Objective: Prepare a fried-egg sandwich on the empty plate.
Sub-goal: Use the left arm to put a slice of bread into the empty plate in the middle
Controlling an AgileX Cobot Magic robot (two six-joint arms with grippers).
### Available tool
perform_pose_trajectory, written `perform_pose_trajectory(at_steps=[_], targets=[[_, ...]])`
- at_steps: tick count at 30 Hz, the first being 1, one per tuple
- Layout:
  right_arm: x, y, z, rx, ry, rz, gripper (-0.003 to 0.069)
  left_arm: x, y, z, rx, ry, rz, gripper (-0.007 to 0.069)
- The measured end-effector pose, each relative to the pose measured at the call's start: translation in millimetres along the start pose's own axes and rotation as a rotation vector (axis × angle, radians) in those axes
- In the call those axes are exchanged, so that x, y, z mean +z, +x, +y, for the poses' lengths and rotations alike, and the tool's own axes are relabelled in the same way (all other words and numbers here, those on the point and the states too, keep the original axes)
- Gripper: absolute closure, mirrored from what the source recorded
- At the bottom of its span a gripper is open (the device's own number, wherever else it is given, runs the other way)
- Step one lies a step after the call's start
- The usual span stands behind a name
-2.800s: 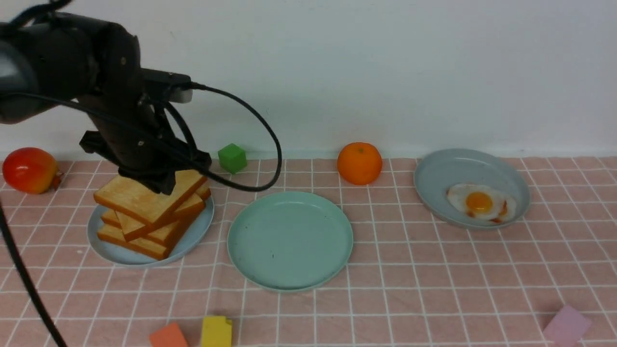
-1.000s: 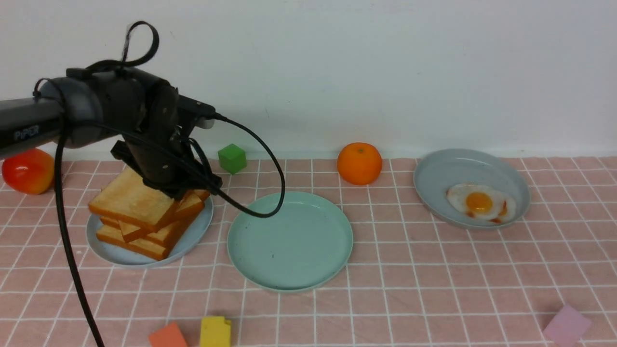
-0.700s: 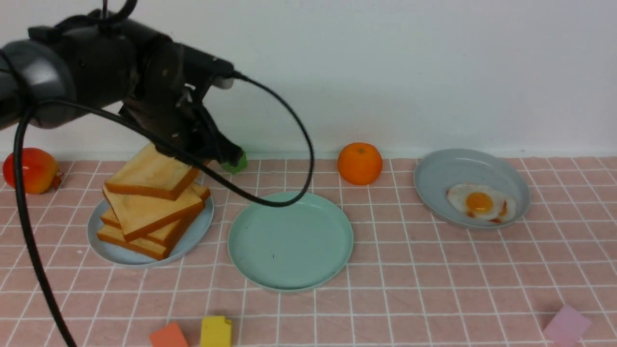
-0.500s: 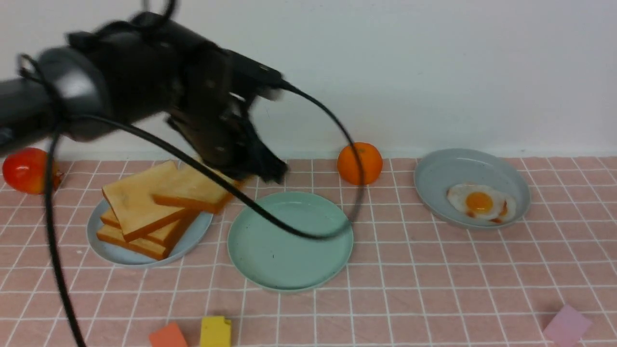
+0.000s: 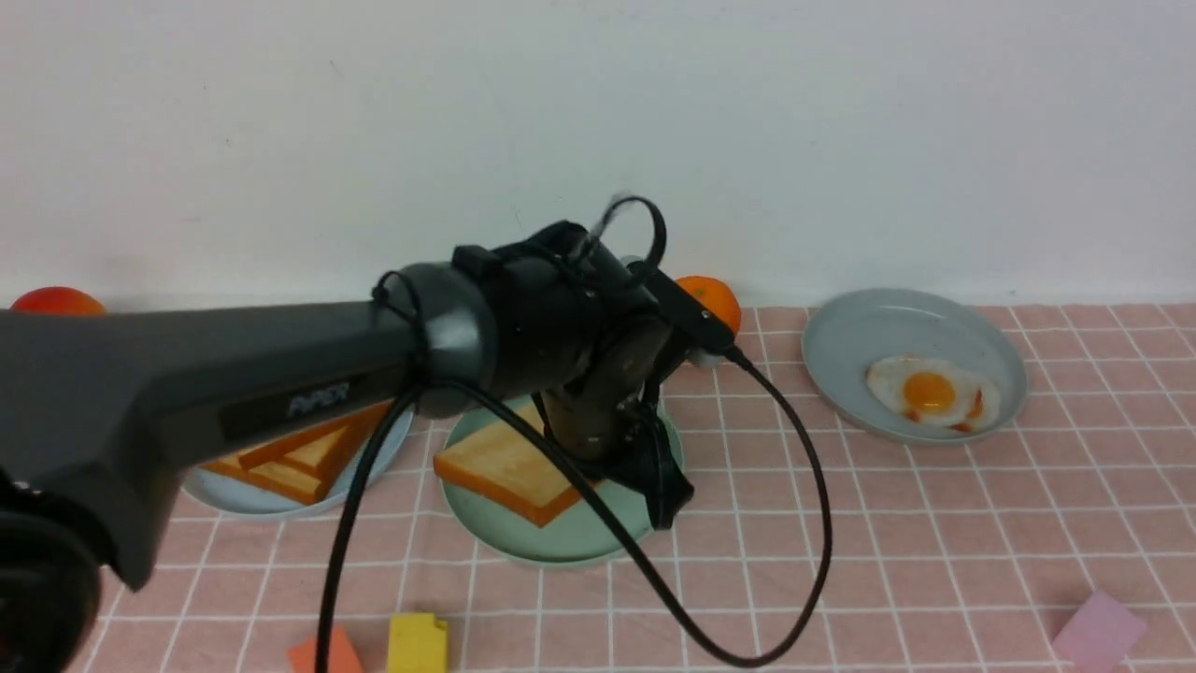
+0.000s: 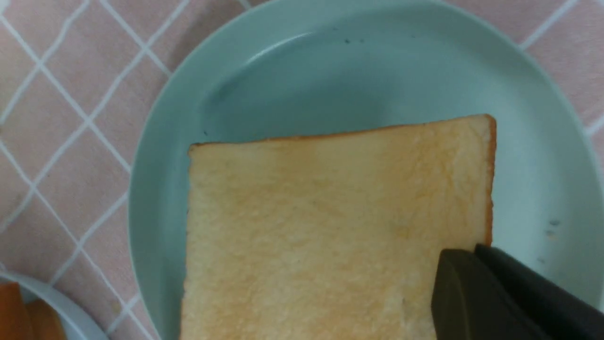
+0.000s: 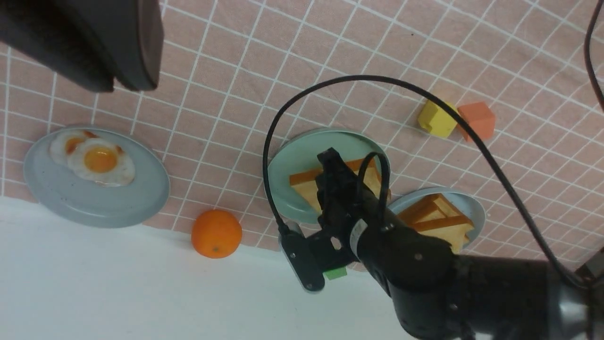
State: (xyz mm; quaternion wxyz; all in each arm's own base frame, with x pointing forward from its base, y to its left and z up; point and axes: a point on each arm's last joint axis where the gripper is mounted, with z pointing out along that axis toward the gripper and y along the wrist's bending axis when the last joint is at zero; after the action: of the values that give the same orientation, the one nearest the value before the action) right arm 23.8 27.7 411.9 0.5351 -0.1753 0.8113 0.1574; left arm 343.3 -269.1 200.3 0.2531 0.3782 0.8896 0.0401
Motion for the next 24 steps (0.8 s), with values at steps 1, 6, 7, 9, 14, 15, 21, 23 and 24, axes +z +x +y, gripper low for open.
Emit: perform_pose_trajectory(at_steps=[1, 6, 7, 9, 14, 15, 21, 23, 24], targets=[[0, 0, 0, 0.000, 0.000, 0.000, 0.0569, 3, 0, 0, 0.010, -0.006, -0.004, 0.0638], [0, 0, 0, 0.000, 0.001, 0.000, 0.0566, 7, 0, -1, 0.025, -0.014, -0.007, 0.0624], [0, 0, 0, 0.000, 0.001, 0.001, 0.0565, 7, -1, 0, 0.027, -0.015, -0.016, 0.0603], [0, 0, 0, 0.000, 0.000, 0.002, 0.0563, 7, -1, 0, 0.027, -0.014, -0.019, 0.0569], [0, 0, 0, 0.000, 0.000, 0.004, 0.0558, 7, -1, -1, 0.025, -0.012, -0.022, 0.0407], [0, 0, 0, 0.000, 0.000, 0.004, 0.0557, 7, -1, -1, 0.023, -0.011, -0.022, 0.0377], [0, 0, 0, 0.000, 0.000, 0.005, 0.0557, 3, -2, -2, -0.042, 0.002, -0.026, 0.0225], [2, 0, -1, 0.012, -0.001, 0.016, 0.0557, -10, -4, -1, -0.072, 0.009, -0.032, 0.0225], [4, -1, -1, 0.016, -0.001, 0.024, 0.0557, -23, -6, 0, -0.086, 0.014, -0.051, 0.0236]])
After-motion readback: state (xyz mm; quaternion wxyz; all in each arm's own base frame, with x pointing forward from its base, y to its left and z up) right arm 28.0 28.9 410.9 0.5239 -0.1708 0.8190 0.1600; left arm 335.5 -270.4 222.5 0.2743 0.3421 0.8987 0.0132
